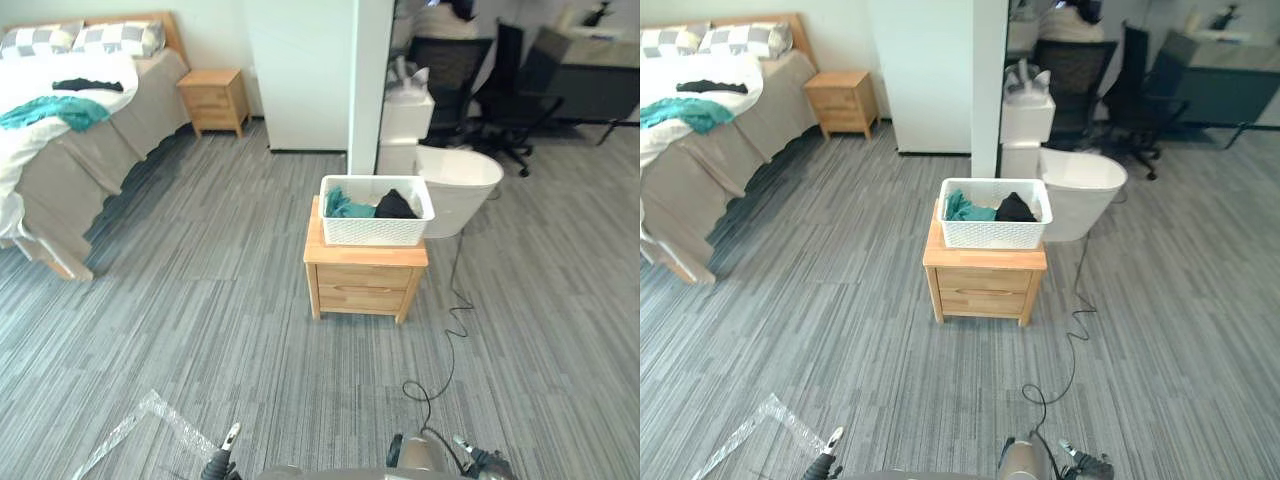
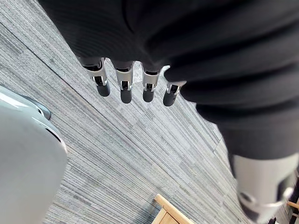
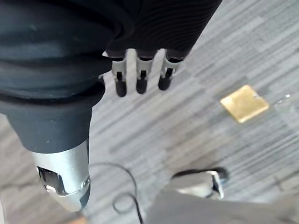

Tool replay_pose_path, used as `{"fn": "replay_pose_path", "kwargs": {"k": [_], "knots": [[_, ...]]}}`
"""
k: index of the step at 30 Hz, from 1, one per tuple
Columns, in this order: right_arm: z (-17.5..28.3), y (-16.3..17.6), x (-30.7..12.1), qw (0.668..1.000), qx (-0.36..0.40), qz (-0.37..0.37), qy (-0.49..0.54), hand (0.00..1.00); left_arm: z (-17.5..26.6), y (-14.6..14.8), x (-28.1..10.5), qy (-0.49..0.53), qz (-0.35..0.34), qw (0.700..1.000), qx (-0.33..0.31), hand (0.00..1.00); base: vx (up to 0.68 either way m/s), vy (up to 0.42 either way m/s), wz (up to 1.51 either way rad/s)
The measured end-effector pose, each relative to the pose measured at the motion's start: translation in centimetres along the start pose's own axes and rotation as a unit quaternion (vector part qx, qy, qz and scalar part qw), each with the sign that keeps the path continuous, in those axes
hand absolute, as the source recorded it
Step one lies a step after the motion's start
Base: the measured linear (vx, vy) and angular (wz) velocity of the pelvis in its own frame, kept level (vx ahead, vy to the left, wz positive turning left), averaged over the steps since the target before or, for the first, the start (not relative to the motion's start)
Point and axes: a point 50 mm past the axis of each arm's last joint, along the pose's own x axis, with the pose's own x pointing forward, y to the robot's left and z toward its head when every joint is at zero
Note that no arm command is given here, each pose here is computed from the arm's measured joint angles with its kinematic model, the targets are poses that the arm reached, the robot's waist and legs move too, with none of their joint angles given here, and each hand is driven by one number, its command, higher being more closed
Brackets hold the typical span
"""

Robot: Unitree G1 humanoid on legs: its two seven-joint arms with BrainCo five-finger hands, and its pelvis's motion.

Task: Pick up the laundry basket with both hands and put the clothes into the washing machine.

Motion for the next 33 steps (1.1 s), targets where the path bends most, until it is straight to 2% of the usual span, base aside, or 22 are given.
{"fn": "replay_pose_path", "kwargs": {"k": [1, 3, 4, 7, 9, 12, 14, 18, 22, 26, 30, 33], "knots": [[0.9, -0.4, 0.0, 0.998, 0.05, -0.025, -0.002, 0.0, 0.7, -0.3, 0.2, -0.012, -0.005, 1.0, -0.001, 0.0, 0.61, -0.277, 0.49], [1.9, -0.8, -0.1, 0.994, 0.1, -0.047, -0.011, 0.0, 1.2, -0.1, 0.1, -0.025, -0.001, 1.0, -0.012, 0.0, 0.71, -0.381, 0.19], [3.6, -0.9, -0.4, 0.989, 0.132, -0.047, -0.042, 0.0, 0.9, 0.7, -0.2, -0.027, 0.022, 0.999, -0.041, 0.0, 0.77, -0.441, -0.09], [7.5, -1.2, -1.8, 0.976, 0.167, -0.035, -0.132, 0.0, 0.7, -0.9, -0.5, -0.044, 0.019, 0.993, -0.103, 0.0, 0.81, -0.54, -0.05], [9.3, -1.0, -2.7, 0.965, 0.204, -0.032, -0.162, 0.0, 3.1, -1.5, -0.6, -0.094, 0.012, 0.983, -0.155, 0.0, 0.61, -0.405, 0.1], [11.4, -0.3, -4.3, 0.948, 0.232, -0.009, -0.217, 0.0, 7.5, -0.9, -1.4, -0.181, 0.01, 0.968, -0.172, 0.0, 0.47, -0.309, -0.28], [13.5, -0.1, -5.3, 0.934, 0.255, 0.0, -0.249, 0.0, 10.6, -1.8, -1.9, -0.232, -0.001, 0.957, -0.176, 0.0, 0.47, -0.169, -0.26], [15.1, -0.8, -6.1, 0.922, 0.269, 0.007, -0.279, 0.0, 15.6, -4.4, -3.3, -0.301, -0.002, 0.932, -0.201, 0.0, 0.39, 0.053, -0.01], [15.4, 0.1, -6.9, 0.921, 0.257, 0.031, -0.292, 0.0, 19.3, -5.6, -4.8, -0.348, 0.049, 0.91, -0.222, 0.0, 0.3, 0.094, 0.36], [15.8, 2.7, -8.5, 0.918, 0.228, 0.104, -0.309, 0.0, 19.7, -3.4, -5.6, -0.344, 0.159, 0.896, -0.232, 0.0, 0.28, 0.037, 0.12], [14.1, 5.7, -9.6, 0.921, 0.18, 0.181, -0.293, 0.0, 19.0, -0.3, -6.8, -0.341, 0.268, 0.88, -0.195, 0.0, 0.12, -0.015, 0.0], [13.7, 6.8, -10.1, 0.919, 0.149, 0.223, -0.29, 0.0, 19.1, 0.0, -7.1, -0.345, 0.265, 0.882, -0.179, 0.0, 0.08, -0.092, 0.1]]}}
